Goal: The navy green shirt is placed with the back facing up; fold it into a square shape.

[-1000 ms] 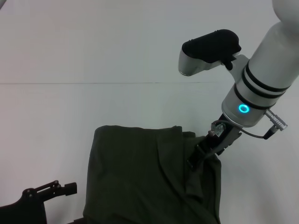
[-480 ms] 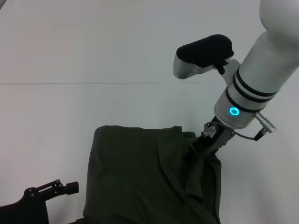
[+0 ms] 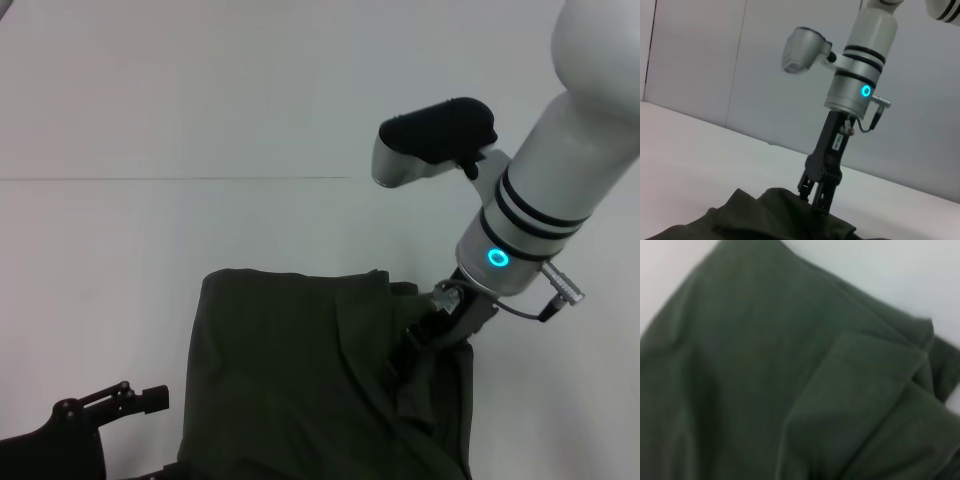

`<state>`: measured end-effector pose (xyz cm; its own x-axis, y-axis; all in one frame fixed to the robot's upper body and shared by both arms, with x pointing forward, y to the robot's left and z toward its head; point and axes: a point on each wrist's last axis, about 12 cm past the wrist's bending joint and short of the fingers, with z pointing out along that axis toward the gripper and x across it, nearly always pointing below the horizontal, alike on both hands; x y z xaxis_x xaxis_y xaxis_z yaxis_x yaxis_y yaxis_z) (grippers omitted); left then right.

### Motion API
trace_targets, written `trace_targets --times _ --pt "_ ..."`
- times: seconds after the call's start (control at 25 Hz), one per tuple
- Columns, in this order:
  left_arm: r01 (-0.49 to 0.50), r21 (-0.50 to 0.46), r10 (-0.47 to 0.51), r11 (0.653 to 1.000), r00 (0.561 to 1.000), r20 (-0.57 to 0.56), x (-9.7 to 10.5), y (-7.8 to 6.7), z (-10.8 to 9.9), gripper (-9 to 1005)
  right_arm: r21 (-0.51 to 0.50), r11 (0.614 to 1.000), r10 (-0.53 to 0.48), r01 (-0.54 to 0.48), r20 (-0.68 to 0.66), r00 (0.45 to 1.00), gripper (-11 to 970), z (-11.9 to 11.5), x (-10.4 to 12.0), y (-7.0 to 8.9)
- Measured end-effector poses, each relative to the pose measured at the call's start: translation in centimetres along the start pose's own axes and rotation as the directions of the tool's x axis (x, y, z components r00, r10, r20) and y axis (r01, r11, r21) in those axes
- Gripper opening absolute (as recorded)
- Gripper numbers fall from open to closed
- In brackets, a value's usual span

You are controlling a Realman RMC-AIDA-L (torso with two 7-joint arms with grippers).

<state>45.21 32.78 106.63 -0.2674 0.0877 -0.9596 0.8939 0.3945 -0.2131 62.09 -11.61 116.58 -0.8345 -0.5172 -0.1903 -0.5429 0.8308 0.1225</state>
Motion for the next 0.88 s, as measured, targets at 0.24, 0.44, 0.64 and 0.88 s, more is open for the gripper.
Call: trace_targets --times 0.24,0.44,0.64,0.88 --pt "-0.001 0.0 0.001 1.0 1.0 0.002 -0.1 0.1 0.1 887 -0.006 1.0 0.027 -0.027 -0.035 0.999 781 0.7 1.1 -0.7" --pt "0.003 0.006 -0.003 1.0 1.0 0.007 -0.1 0.1 0.3 887 -0.008 0.999 0.04 -0.04 -0.046 0.998 778 1.0 1.7 -1.4" --pt "0.003 0.007 -0.003 1.0 1.0 0.007 -0.1 0.1 0.3 887 -0.016 0.998 0.058 -0.059 -0.042 0.997 775 1.0 2.3 -2.3" --pt "0.004 0.007 -0.004 1.0 1.0 0.007 -0.1 0.1 0.3 887 -0.011 0.997 0.082 -0.082 -0.027 0.996 773 1.0 2.8 -3.5"
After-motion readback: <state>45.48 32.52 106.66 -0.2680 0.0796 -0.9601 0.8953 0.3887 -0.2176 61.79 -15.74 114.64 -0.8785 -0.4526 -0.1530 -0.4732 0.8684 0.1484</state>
